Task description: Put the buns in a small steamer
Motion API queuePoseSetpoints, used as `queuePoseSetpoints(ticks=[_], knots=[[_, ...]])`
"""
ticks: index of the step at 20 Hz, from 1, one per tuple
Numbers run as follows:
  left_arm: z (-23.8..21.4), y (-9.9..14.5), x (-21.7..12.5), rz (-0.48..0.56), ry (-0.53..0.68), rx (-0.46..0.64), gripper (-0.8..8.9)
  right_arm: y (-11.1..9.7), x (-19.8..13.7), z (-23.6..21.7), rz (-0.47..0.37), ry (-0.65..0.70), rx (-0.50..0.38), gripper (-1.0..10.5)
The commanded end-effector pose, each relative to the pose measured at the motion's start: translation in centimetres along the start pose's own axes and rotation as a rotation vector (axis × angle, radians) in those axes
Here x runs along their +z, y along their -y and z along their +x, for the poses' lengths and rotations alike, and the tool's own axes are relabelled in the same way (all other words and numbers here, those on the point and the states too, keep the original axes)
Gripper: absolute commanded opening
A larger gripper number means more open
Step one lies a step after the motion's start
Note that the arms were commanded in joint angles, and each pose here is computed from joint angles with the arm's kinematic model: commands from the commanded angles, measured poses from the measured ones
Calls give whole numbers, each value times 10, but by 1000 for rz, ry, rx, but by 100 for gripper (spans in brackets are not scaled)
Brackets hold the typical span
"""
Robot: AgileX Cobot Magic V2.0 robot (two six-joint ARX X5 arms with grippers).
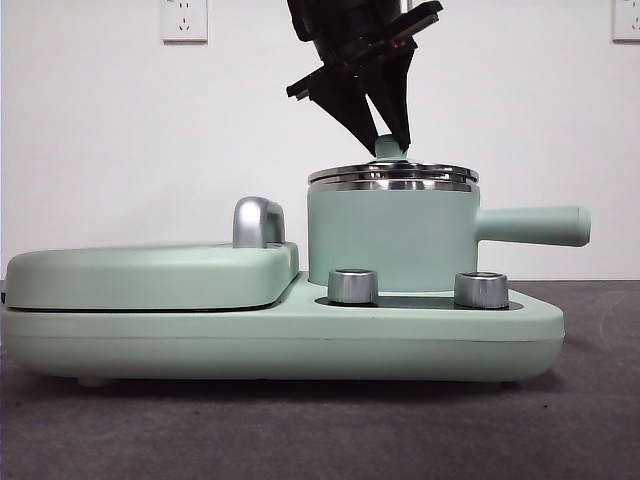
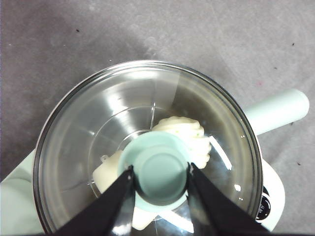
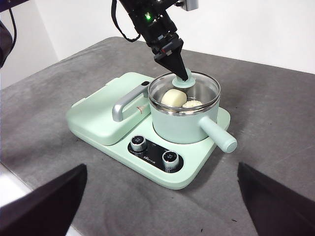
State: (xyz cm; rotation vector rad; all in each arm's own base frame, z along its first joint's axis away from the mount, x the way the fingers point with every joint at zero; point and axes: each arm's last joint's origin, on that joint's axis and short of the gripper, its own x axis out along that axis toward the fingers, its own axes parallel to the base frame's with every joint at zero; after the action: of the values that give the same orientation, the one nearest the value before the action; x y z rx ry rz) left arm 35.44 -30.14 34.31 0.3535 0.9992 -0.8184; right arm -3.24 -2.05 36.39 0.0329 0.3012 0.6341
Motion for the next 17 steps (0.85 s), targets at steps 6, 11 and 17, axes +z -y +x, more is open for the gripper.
queuePoseSetpoints(ticks=[6,11,17], knots=[[2,4,8,58,62,21,16,0,3,-3,5,24,8,476],[13,6,8,94,42,15,28,0,3,-3,5,24,8,476],[15,14,6,99,13,3,305,0,3,-3,5,24,8,476]])
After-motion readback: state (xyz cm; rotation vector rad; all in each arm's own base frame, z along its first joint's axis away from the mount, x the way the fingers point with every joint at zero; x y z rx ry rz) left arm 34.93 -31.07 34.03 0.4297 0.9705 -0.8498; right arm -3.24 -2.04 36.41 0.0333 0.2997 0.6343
